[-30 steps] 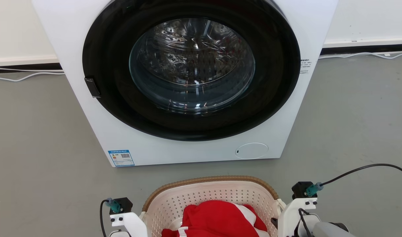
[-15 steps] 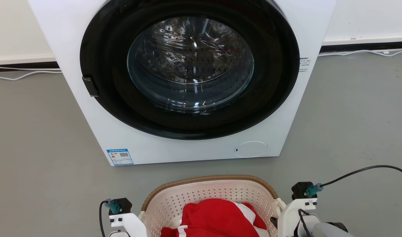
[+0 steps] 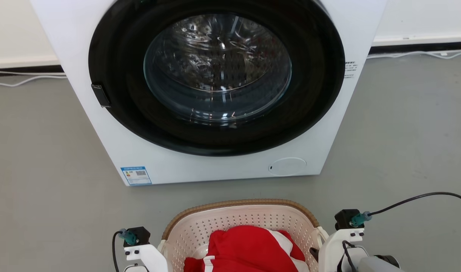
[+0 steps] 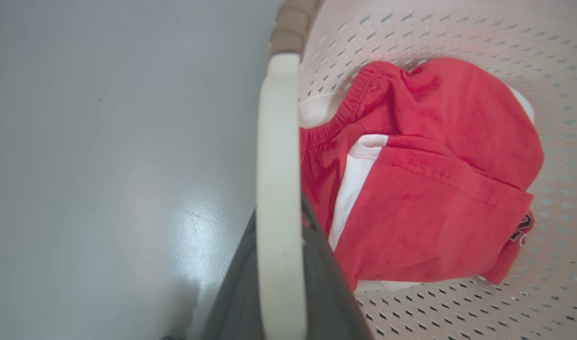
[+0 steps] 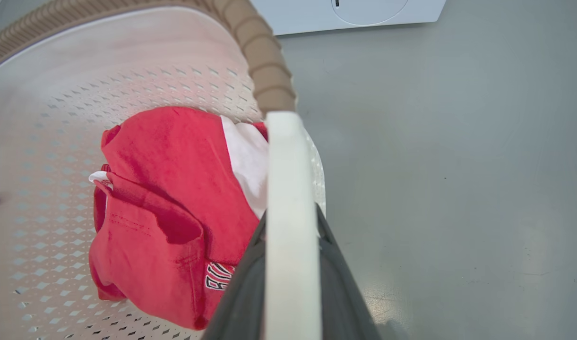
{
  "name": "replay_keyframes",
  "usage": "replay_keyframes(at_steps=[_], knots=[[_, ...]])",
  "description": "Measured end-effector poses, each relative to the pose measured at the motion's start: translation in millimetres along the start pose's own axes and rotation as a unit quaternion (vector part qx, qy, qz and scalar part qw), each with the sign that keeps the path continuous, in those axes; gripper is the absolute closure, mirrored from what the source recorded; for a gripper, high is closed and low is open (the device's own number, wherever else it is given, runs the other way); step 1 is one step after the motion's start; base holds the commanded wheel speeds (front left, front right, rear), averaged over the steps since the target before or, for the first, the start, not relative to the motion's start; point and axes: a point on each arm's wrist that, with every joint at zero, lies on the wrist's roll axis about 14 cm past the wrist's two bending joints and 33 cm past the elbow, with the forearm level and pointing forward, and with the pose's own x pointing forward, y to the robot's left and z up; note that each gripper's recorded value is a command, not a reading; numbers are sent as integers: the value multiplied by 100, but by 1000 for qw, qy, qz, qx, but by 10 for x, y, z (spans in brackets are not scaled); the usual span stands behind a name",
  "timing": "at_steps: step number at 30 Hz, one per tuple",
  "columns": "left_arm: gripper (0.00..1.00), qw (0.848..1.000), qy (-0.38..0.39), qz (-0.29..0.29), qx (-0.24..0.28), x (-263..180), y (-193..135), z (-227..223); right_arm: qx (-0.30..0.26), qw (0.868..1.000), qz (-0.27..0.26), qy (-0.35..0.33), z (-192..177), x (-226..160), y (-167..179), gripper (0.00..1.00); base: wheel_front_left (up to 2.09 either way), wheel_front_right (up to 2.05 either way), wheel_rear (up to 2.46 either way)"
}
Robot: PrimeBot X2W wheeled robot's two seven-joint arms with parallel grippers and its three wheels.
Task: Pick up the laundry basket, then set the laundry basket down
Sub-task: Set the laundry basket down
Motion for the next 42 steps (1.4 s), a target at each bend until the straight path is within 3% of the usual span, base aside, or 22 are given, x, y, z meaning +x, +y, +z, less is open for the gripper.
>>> replay_keyframes(at_steps=[28, 42], knots=[[100, 999, -33, 16, -4, 738, 202, 332, 25, 999, -3, -30, 293, 731, -291, 100, 0, 0, 0], [100, 999, -19, 30, -12, 1245, 388, 279, 43, 999, -5, -10, 152, 1271, -489, 100, 0, 0, 0]])
